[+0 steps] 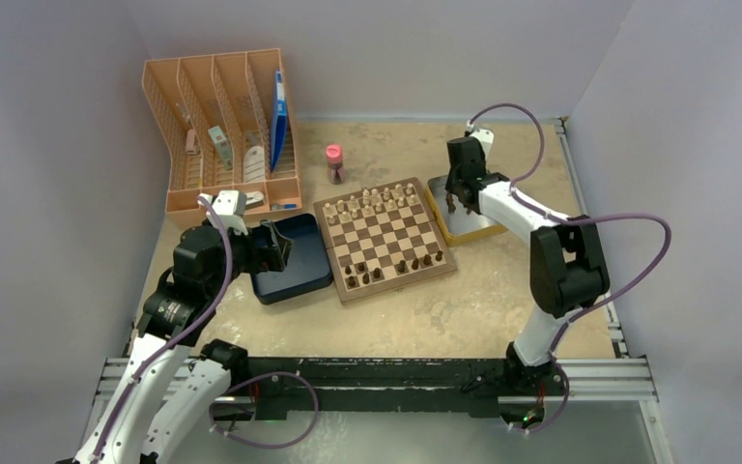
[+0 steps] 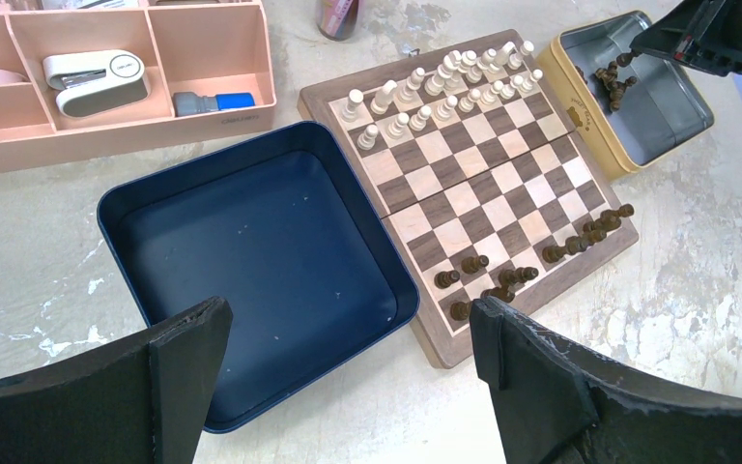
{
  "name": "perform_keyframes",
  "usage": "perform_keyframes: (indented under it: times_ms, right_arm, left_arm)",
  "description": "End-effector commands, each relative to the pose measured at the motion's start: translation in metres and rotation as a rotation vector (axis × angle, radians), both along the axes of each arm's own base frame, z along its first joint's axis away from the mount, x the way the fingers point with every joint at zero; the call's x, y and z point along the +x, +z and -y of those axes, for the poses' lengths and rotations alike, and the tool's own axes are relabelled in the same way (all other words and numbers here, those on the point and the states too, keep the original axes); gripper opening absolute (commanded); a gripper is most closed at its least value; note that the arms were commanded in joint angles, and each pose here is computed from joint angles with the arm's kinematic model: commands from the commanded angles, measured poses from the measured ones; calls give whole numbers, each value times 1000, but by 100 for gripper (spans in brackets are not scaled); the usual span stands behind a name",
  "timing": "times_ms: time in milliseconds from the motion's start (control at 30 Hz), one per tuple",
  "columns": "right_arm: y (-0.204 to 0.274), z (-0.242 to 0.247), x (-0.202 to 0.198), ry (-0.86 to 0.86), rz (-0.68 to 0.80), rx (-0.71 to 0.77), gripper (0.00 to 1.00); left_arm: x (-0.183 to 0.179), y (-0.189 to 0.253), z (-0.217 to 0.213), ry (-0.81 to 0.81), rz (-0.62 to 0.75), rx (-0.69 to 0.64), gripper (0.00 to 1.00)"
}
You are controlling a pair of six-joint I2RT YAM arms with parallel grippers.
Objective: Set up the chess pieces on the board
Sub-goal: Pick up the chess piece from the storage box, then place the chess piece on the chessboard.
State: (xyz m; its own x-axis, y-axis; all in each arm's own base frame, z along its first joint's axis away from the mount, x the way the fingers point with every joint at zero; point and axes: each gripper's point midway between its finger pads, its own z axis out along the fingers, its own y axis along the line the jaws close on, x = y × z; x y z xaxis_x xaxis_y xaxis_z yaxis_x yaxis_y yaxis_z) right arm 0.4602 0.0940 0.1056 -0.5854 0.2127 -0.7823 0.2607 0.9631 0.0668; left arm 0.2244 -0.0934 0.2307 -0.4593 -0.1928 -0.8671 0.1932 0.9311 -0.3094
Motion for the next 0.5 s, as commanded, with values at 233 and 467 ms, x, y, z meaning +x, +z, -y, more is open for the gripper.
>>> perform_keyframes:
  times_ms: [233, 467]
  right_arm:
    - [57, -99, -61, 230, 88, 79, 13]
    - [53, -155, -107, 381, 53, 121, 13]
  left_arm:
    - [4, 13, -1, 5, 47, -10, 95]
    - [4, 14, -1, 5, 49, -11, 95]
